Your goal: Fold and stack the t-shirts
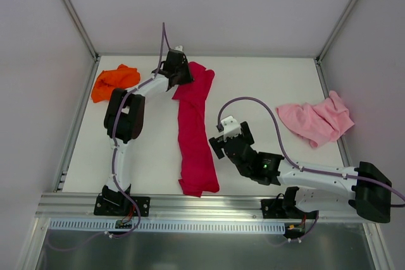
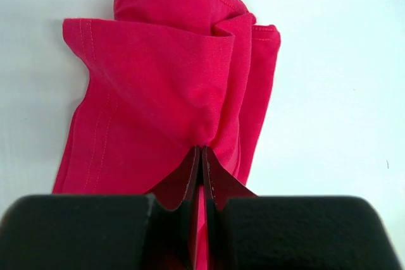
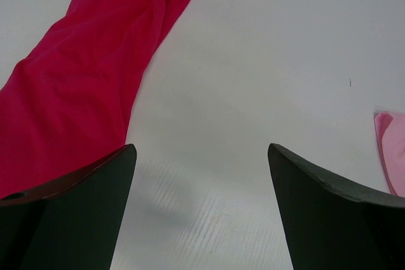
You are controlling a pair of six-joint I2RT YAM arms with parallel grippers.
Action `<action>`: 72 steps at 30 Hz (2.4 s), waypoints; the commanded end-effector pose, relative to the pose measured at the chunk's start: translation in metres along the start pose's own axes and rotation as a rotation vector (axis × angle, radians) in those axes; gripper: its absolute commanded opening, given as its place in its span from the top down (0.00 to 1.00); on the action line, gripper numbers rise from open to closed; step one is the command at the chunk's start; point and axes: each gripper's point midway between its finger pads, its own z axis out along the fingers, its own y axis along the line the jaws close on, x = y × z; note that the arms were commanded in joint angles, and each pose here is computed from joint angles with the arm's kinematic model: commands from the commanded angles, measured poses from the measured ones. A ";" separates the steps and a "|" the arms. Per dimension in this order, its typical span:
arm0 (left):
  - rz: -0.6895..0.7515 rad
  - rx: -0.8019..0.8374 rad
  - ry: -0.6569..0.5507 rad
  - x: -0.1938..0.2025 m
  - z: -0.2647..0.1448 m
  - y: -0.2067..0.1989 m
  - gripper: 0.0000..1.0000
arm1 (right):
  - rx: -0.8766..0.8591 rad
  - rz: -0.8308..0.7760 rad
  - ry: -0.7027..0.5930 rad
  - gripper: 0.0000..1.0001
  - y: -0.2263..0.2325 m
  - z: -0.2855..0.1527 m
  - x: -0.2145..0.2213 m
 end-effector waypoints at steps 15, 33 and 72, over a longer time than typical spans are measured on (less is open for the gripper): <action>0.026 0.205 -0.081 -0.033 -0.032 -0.063 0.99 | 0.017 0.055 -0.043 0.09 0.000 -0.001 -0.016; 0.148 0.210 -0.030 -0.024 -0.020 -0.096 0.99 | 0.029 0.056 -0.035 0.10 -0.003 -0.002 -0.009; 0.091 0.030 0.120 0.035 0.046 -0.058 0.18 | 0.037 0.092 -0.115 0.09 -0.019 -0.036 -0.033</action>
